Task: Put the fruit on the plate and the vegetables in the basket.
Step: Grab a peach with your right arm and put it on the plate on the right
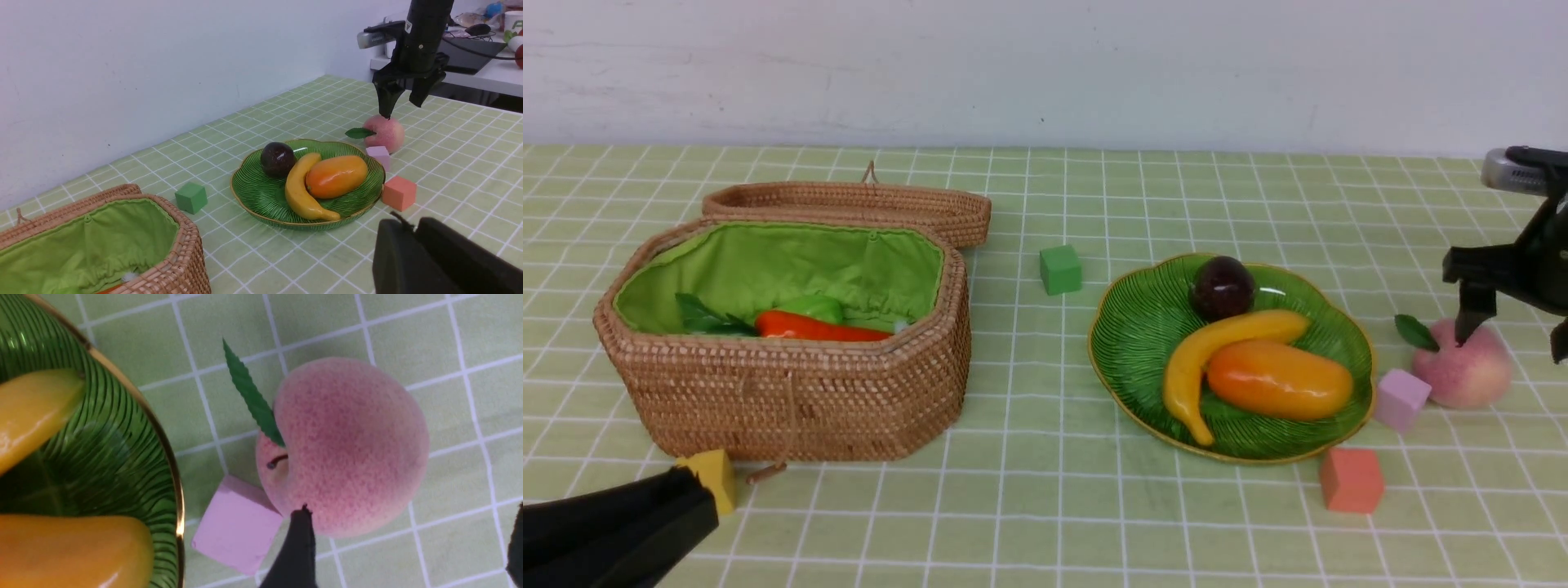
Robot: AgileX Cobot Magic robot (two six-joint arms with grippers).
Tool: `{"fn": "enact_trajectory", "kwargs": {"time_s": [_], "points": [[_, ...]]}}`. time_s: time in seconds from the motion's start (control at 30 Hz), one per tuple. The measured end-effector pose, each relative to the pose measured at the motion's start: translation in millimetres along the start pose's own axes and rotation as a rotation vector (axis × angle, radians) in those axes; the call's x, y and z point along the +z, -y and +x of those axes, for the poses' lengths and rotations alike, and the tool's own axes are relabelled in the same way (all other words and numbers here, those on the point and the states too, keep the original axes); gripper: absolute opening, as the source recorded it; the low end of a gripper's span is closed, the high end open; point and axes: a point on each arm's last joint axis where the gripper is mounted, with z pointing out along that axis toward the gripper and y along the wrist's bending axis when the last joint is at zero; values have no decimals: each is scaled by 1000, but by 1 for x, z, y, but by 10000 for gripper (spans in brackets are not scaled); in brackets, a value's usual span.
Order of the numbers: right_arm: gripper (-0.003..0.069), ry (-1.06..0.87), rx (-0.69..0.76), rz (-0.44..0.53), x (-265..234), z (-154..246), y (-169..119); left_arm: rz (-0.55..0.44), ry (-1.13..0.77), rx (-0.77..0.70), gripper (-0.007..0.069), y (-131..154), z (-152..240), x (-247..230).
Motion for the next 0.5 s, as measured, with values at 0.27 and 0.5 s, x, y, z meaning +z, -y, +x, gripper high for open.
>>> {"fn": "enact_trajectory", "kwargs": {"time_s": [0.27,0.5], "points": [[578,19,17,-11,20,-6,2,13,-8,0,57,1,1,0],[578,28,89,-92,36,-16,9,18,-11,0,57,2,1,0]]}}
